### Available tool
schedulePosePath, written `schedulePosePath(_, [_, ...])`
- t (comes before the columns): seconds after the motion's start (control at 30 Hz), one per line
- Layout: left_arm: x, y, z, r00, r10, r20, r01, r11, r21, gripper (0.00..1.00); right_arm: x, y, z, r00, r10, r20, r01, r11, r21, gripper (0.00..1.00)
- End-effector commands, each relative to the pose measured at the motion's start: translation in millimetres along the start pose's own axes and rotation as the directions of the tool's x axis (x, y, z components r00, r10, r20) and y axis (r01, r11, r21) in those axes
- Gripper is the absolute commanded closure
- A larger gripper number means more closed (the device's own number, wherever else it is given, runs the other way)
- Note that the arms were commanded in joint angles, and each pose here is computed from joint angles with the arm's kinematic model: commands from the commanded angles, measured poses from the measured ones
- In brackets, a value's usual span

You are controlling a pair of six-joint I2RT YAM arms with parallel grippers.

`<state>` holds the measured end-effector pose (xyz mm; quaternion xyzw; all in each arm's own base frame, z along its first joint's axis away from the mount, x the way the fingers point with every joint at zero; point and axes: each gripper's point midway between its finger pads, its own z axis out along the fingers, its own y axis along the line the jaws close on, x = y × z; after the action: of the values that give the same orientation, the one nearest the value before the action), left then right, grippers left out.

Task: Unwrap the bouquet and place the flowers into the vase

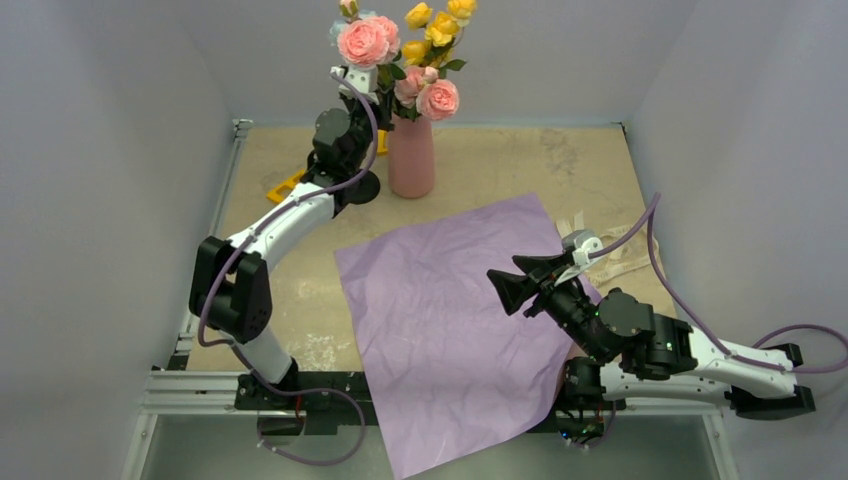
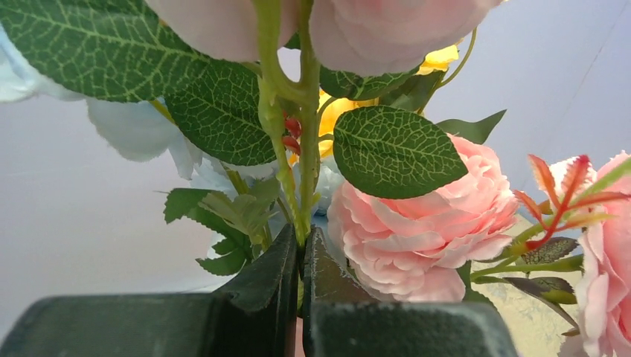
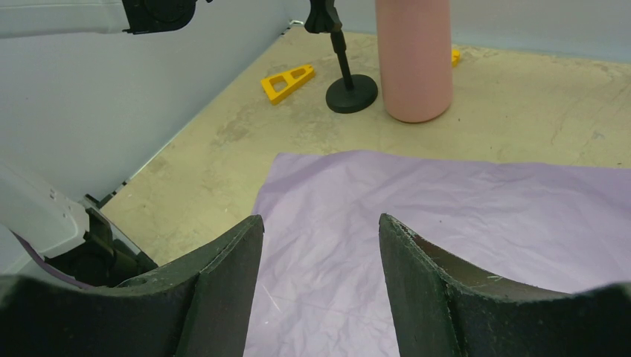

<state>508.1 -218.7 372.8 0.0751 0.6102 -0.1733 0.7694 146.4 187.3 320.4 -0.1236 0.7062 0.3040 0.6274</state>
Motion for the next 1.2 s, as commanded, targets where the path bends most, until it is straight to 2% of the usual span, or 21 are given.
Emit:
schedulePosePath(0.0, [35.1,-1.5,0.7,0.997,-0.024,-0.079,0.026,0.999,0.020,1.00,-6.8,1.8,1.3,0.999,0.029,0.021,-0.029,1.000,0.006,0.37])
schedulePosePath(0.33, [70.3,-1.0,-4.2,0.986,-0.046,-0.160,0.049,0.999,0.016,1.00,-5.3,1.9,1.4,0.999,0.031,0.014,-0.031,0.999,0.009,0.37])
schedulePosePath(0.53, [58.4,-0.3,-11.9,0.990,-0.060,-0.130,0.062,0.998,0.009,1.00,-6.7,4.5,2.3,0.999,0.029,0.015,-0.029,1.000,0.002,0.37])
schedulePosePath(0.63, [40.8,-1.7,-14.3,0.993,-0.066,-0.096,0.068,0.998,0.014,0.88,-6.6,5.1,2.4,0.999,0.033,0.014,-0.033,0.999,-0.001,0.37])
schedulePosePath(0.77, [14.2,-5.2,-17.6,0.996,-0.079,-0.052,0.080,0.996,0.027,0.60,-7.7,4.3,1.4,0.999,0.039,0.017,-0.039,0.999,-0.001,0.38])
schedulePosePath(0.87, [-3.0,-6.8,-20.3,0.996,-0.091,-0.026,0.092,0.995,0.031,0.44,-8.5,4.2,1.0,0.999,0.045,0.020,-0.045,0.999,-0.002,0.37])
schedulePosePath(1.17, [-41.0,-11.0,-42.9,0.992,-0.123,0.016,0.122,0.991,0.049,0.27,-8.4,3.9,-0.6,0.998,0.053,0.016,-0.053,0.999,-0.006,0.38])
